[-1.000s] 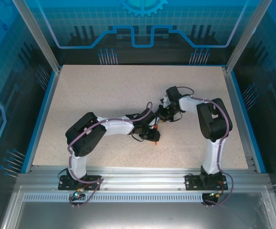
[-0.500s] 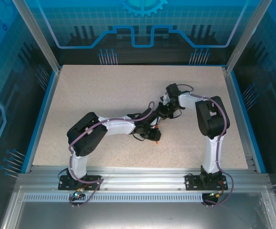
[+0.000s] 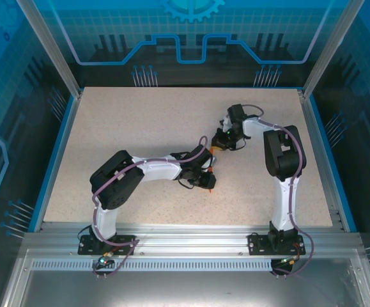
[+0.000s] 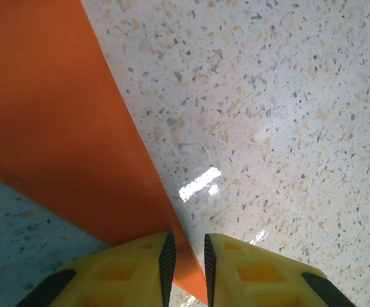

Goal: Fold a paper plane with a square sheet of paper (fold left side to right side)

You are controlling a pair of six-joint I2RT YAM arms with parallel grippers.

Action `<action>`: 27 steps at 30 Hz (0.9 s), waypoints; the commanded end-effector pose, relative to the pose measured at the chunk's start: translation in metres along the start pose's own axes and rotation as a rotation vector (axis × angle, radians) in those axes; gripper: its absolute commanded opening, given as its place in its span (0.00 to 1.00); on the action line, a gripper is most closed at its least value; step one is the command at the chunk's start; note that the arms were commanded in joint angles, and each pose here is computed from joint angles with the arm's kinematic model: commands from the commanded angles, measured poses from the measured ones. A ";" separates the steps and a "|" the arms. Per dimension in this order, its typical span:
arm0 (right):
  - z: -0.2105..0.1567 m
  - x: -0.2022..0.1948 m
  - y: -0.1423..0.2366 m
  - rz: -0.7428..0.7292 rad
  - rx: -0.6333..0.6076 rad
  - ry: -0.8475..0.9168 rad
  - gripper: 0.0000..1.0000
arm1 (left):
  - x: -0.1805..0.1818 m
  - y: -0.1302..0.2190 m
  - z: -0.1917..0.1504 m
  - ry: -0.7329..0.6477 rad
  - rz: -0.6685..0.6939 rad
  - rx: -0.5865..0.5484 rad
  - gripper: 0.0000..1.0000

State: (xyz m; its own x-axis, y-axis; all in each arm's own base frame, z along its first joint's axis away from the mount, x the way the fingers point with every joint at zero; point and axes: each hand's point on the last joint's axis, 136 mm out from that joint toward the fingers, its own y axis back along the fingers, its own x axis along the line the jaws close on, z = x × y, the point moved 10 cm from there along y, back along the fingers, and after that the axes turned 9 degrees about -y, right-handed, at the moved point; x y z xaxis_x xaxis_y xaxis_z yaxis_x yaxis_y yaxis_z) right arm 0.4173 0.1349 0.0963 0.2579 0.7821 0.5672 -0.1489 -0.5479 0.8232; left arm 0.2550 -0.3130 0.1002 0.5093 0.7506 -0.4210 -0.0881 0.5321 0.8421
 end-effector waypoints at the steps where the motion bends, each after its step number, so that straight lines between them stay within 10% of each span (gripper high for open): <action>1: 0.028 -0.014 -0.001 -0.057 -0.090 0.014 0.08 | 0.009 -0.019 -0.038 0.016 0.059 0.205 0.26; 17: -0.001 0.007 0.051 0.114 -0.124 0.102 0.09 | 0.008 -0.017 -0.038 0.014 0.049 0.190 0.26; 27: -0.040 0.003 0.017 0.200 0.060 0.036 0.09 | 0.008 -0.017 -0.038 0.011 0.050 0.189 0.26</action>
State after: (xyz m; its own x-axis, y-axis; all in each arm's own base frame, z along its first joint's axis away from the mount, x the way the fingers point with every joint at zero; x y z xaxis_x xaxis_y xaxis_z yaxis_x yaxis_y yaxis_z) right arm 0.3820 0.1276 0.1222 0.1856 0.7006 0.6890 -0.1847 -0.6638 0.7247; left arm 0.2548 -0.3133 0.1001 0.5120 0.7492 -0.4203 -0.0879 0.5324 0.8419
